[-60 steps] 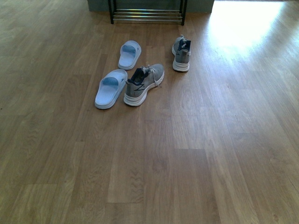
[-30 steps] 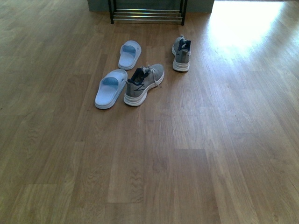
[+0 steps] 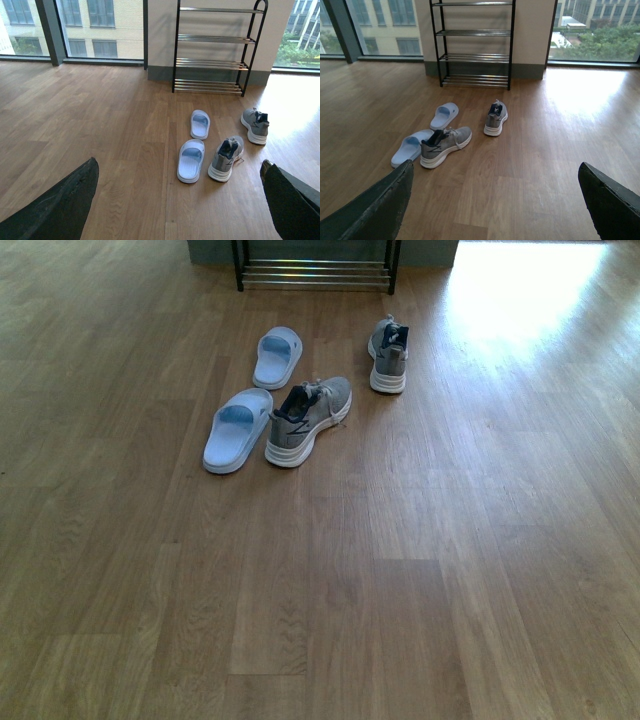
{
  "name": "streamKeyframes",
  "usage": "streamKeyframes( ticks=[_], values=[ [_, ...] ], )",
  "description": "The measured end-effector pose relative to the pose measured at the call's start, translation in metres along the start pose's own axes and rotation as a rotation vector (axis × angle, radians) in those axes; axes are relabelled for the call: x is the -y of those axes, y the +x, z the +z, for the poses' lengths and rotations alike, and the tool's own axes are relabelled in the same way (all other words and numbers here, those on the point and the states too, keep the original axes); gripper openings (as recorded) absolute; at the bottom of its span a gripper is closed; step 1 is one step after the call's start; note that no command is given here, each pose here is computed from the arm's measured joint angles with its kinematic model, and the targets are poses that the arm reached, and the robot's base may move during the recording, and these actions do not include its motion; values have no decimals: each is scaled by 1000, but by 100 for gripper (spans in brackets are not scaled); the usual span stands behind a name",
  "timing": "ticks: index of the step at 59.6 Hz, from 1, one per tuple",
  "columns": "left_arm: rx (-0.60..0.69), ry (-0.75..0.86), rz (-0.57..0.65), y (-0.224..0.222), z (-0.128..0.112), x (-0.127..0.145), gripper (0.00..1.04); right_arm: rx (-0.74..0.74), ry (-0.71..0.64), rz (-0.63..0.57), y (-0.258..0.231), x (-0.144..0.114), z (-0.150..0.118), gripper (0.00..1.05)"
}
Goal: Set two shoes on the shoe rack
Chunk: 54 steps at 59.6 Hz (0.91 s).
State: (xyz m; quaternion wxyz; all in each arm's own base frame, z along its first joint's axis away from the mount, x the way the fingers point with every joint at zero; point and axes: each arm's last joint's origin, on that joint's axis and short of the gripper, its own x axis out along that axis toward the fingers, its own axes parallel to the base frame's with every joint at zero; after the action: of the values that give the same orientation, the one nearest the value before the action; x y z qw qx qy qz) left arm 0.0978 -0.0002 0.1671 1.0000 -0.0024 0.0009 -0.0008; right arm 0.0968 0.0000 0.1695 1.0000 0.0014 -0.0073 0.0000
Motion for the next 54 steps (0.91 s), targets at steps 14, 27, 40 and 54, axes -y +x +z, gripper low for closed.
streamKeyframes(
  ticks=[14, 27, 40, 54],
  values=[
    [0, 0, 0, 0, 0, 0, 95, 0, 0, 0, 0, 0, 0, 95],
    [0, 0, 0, 0, 0, 0, 95, 0, 0, 0, 0, 0, 0, 95],
    [0, 0, 0, 0, 0, 0, 95, 0, 0, 0, 0, 0, 0, 95],
    [0, 0, 0, 0, 0, 0, 95, 0, 0, 0, 0, 0, 0, 95]
  ],
)
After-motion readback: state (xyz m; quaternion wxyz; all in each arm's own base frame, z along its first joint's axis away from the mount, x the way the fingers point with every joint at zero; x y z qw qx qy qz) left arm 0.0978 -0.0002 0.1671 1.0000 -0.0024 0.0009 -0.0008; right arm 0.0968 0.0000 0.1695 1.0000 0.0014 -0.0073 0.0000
